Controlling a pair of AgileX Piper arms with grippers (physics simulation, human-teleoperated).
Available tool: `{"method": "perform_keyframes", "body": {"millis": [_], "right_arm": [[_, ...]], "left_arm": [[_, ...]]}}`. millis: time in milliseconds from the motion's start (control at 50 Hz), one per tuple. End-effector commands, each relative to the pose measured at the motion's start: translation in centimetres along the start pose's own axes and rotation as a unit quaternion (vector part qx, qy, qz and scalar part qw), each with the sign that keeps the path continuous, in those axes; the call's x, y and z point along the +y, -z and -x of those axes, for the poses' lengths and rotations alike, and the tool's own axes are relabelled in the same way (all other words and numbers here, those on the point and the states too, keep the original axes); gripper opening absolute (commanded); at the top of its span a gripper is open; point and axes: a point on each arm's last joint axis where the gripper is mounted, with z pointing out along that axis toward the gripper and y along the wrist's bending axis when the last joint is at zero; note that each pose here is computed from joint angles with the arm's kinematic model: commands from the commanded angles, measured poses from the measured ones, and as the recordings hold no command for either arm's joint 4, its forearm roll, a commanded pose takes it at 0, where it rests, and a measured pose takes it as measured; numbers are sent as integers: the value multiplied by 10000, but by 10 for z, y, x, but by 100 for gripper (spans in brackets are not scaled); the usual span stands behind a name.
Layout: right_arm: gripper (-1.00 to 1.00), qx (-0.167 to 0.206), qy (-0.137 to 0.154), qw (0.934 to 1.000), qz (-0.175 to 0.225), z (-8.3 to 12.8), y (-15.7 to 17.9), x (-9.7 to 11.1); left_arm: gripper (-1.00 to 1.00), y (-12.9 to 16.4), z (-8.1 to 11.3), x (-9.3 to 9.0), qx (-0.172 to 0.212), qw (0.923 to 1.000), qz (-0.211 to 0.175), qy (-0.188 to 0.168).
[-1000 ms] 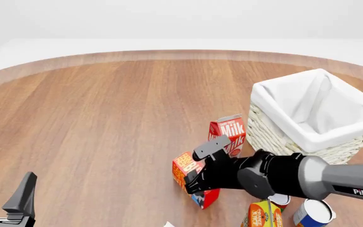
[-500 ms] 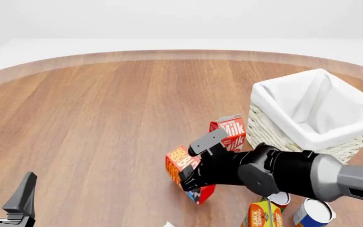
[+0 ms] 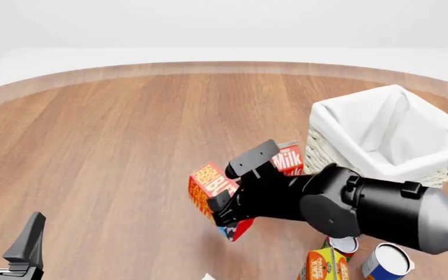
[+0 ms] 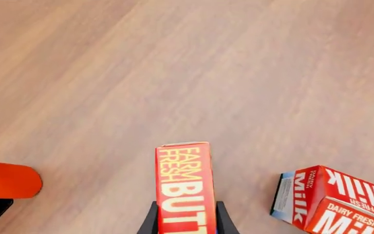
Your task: Pick up the cream cheese box and the butter, and put them in the basket.
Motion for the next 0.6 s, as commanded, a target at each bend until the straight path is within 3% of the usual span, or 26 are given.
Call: {"method": "perform_keyframes", "body": {"millis": [20,380,500,600], "right_arm": [[-100,-473,-42,9989,67,24,32,3],[-100,-711,252,9971,-124,37,71,-9],[-100,-1066,417,9927,-376,55,109,-21],[-100,-1231,463,9902,-478,56,127,-25]], "left_arm": [[100,0,0,0,0,10000,0,0],[100,0,0,0,0,10000,0,0],[100,0,0,0,0,10000,0,0],[100,0,0,0,0,10000,0,0]]}}
